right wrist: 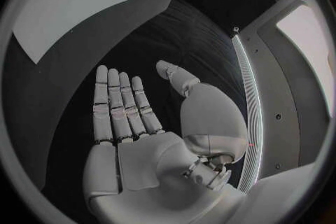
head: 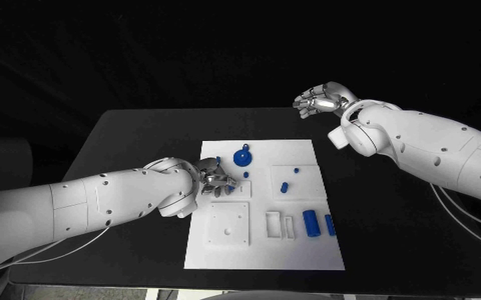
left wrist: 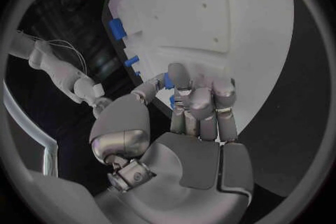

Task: Assemble the parts on the task board

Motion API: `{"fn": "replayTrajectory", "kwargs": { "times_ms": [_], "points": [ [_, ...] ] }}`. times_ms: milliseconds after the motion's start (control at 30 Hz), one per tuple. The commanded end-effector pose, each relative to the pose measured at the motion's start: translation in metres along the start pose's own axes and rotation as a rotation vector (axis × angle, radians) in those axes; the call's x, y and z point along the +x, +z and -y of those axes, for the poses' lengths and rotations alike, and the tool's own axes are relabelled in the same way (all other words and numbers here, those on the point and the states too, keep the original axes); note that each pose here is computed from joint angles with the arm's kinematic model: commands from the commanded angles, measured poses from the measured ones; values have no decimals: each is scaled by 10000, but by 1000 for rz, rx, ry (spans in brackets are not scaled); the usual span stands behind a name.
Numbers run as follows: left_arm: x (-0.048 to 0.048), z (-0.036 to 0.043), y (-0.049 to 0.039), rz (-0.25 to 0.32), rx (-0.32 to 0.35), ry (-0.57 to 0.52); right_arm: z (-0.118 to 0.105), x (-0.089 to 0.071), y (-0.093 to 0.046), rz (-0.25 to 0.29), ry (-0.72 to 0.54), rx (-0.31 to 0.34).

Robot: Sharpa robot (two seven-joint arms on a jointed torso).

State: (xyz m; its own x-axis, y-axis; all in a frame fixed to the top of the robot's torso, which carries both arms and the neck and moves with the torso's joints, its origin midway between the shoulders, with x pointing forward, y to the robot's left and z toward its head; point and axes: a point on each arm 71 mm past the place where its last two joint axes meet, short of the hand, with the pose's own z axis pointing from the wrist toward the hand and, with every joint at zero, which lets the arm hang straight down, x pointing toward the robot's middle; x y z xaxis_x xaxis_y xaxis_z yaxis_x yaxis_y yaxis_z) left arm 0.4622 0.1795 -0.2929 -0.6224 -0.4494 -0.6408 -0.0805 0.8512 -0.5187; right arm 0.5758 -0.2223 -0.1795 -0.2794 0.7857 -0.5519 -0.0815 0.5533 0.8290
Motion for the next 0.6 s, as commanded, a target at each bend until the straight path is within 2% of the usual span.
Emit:
{"fn": "replayTrajectory", "kwargs": {
  "times_ms": [33,133,233,600],
  "points": [
    [4,36,-4,-28,23,-27,-2,10,-1,-12,3,-5],
    [-22,52,-10,-42,24,-33,-2,10,0,-11,3,-5],
    [-33,72,-19,-101,11,-16,-3,13,1,-13,3,-5],
    [-158,118,-40,-178,-15,48,-3,20,4,-14,5,-4]
  ]
}}
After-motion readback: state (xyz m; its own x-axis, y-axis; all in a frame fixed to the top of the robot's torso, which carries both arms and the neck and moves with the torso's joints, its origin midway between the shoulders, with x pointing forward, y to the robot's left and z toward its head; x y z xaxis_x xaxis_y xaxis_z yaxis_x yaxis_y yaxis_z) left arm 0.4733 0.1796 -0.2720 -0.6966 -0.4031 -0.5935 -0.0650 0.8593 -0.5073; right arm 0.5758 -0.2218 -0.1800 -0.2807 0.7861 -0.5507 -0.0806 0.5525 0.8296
